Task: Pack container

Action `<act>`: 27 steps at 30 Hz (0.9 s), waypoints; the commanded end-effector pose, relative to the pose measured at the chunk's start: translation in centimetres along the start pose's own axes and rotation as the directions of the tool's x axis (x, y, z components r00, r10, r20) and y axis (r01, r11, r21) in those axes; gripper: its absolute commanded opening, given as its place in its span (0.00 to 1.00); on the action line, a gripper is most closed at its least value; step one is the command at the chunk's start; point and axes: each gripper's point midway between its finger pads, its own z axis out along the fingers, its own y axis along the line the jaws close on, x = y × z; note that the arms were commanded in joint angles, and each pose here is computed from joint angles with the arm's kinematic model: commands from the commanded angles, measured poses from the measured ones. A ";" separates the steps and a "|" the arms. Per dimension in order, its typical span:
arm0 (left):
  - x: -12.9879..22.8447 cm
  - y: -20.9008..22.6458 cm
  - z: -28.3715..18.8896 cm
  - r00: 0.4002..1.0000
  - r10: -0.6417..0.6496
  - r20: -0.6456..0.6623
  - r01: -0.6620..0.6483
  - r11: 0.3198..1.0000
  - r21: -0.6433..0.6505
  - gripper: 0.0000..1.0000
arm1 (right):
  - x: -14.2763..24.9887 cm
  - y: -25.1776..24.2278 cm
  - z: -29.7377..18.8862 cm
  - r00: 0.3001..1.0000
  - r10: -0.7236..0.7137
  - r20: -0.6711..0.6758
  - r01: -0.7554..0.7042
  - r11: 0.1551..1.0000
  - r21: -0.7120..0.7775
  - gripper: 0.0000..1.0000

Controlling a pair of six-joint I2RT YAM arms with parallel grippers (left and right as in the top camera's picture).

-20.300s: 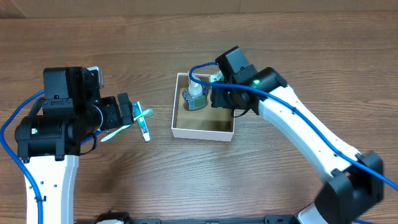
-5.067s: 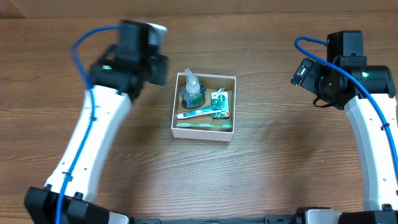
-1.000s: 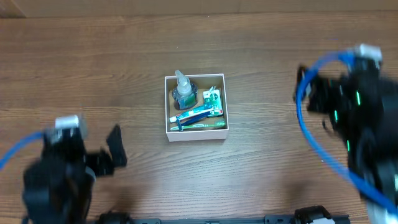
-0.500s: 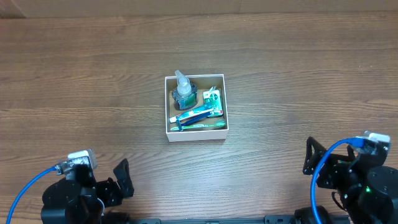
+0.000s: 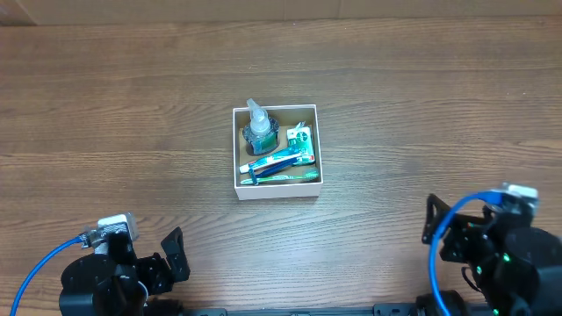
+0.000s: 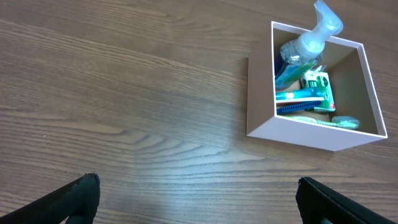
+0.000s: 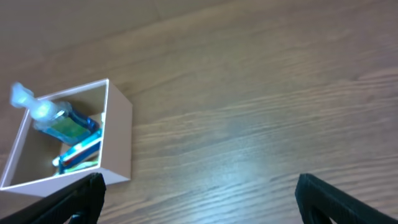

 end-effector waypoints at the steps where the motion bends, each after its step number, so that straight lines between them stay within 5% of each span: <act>1: 0.2 -0.2 0.1 1.000 -0.010 -0.006 0.011 1.000 0.016 1.00 | 1.3 -0.1 2.0 0.999 -0.021 0.039 0.021 1.000 -0.021 1.00; 11: 0.2 -0.2 0.1 1.000 -0.010 -0.006 0.011 1.000 0.016 1.00 | 2.2 1.8 3.8 0.919 -0.128 0.373 0.201 0.966 -0.162 1.00; 22: 0.2 -0.2 0.1 1.000 -0.010 -0.006 0.011 1.000 0.016 1.00 | -0.2 3.2 4.8 0.683 -0.371 0.629 0.480 0.877 -0.004 1.00; 27: 0.2 -0.2 0.1 1.000 -0.010 -0.006 0.011 1.000 0.016 1.00 | 0.9 3.0 7.0 0.657 -0.401 0.639 0.502 0.864 0.026 1.00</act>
